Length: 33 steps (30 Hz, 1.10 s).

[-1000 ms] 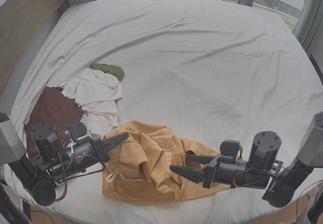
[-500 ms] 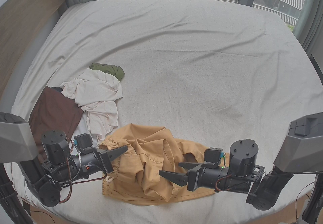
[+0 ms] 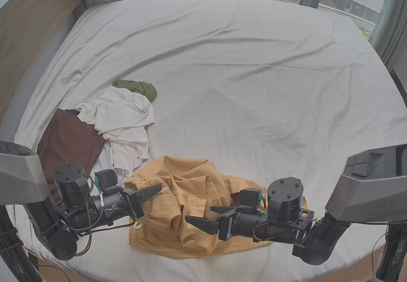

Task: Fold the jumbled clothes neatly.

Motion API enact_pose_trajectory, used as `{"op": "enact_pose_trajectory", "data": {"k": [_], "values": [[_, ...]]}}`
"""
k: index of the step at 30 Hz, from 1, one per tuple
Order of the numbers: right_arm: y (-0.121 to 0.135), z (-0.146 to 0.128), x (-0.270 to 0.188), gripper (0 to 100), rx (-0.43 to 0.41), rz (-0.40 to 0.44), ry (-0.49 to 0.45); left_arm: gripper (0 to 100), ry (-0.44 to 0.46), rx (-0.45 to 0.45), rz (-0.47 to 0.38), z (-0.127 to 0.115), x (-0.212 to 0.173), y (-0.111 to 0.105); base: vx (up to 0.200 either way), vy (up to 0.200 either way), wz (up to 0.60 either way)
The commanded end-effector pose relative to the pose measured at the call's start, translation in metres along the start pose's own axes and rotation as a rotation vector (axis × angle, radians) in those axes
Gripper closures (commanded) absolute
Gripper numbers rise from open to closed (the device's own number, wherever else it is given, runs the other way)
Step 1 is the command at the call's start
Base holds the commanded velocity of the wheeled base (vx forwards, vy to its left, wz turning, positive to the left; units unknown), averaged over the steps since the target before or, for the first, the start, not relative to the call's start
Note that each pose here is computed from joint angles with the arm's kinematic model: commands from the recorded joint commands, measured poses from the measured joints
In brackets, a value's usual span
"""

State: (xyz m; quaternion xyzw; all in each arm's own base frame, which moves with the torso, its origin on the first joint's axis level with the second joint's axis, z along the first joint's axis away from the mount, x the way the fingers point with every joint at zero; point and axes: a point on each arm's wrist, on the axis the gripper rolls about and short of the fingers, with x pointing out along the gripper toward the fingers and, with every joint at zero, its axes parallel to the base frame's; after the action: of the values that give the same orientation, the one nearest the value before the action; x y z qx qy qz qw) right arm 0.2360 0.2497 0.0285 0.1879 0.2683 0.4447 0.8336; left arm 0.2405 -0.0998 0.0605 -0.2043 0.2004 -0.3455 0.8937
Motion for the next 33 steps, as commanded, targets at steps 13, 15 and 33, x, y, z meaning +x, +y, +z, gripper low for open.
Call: {"op": "enact_pose_trajectory", "data": {"k": [13, 15, 33], "values": [[-0.014, 0.004, 0.026, 100, 0.085, -0.074, -0.072, 100, -0.002, 0.0, 0.0, 0.0, 0.001, 0.001, 0.0, 0.0, 0.0], [-0.014, 0.004, 0.026, 100, 0.089, -0.073, -0.074, 100, -0.002, 0.0, 0.0, 0.0, 0.001, 0.001, 0.0, 0.0, 0.0], [-0.015, 0.008, 0.0, 100, 0.091, -0.061, -0.14, 100, -0.021, 0.001, 0.009, 0.004, 0.002, 0.003, 0.0, 0.0, 0.0]]}}
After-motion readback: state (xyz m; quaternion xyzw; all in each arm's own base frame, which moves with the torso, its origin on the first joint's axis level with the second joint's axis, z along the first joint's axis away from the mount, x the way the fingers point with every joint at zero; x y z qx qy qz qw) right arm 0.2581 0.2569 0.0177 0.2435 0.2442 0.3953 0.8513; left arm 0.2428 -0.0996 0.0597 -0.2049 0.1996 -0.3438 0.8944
